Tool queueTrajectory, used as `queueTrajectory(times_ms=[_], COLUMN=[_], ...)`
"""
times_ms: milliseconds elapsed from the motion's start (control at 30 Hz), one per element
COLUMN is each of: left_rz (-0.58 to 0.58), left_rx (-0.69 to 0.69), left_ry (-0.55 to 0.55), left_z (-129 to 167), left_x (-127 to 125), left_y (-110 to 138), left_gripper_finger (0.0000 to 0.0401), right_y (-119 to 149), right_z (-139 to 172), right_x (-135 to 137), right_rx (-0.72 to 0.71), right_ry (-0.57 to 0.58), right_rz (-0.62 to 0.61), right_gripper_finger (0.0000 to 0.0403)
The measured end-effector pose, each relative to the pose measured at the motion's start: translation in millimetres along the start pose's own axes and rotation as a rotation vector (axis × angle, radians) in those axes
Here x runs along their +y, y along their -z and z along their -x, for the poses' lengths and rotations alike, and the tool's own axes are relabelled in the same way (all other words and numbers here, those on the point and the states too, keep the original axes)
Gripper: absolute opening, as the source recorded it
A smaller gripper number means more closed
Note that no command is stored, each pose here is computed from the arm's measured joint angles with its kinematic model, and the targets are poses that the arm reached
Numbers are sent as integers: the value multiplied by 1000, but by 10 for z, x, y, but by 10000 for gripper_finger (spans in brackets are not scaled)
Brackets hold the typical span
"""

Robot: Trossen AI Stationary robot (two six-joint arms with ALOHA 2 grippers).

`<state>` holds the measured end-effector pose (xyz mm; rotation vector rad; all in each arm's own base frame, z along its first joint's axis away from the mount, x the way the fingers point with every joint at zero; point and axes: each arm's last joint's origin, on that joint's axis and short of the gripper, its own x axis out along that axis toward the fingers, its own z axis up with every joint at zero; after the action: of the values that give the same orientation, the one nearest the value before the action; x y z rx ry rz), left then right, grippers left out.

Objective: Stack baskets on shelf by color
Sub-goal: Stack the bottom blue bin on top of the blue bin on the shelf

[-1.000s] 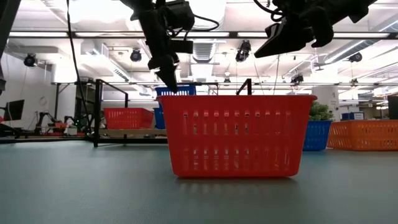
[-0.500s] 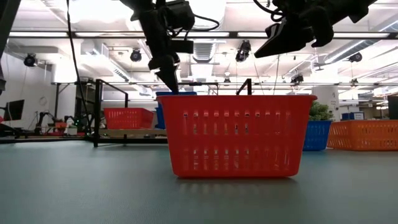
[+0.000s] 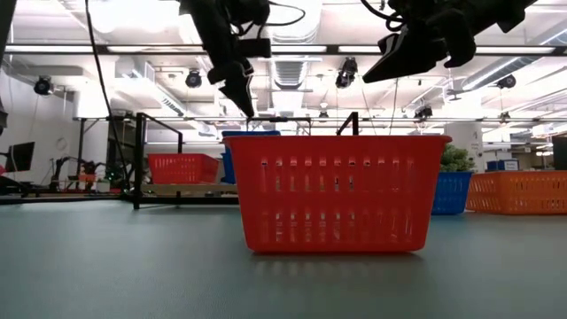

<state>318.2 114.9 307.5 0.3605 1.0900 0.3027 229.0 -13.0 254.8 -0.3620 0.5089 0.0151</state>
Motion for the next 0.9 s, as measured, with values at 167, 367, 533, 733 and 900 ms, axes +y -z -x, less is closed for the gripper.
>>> queueTrajectory(times_ms=[167, 367, 533, 733, 900], left_rz=[18, 14, 30, 51, 8], left_rx=[-9, 17, 9, -96, -264], left_ry=[16, 22, 16, 8, 116], left_z=[-126, -252, -218, -15, 126], left_x=[-62, -142, -131, -230, -564], left_y=[59, 150, 143, 98, 130], left_gripper_finger=[6, 1, 0, 0, 0], right_y=[0, 0, 0, 1, 1], right_z=[0, 0, 0, 0, 0], right_x=[0, 0, 0, 0, 1], right_rx=[0, 0, 0, 1, 1], right_ry=[0, 0, 0, 0, -1], right_rz=[0, 0, -2, -2, -9], right_gripper_finger=[9, 9, 9, 9, 9])
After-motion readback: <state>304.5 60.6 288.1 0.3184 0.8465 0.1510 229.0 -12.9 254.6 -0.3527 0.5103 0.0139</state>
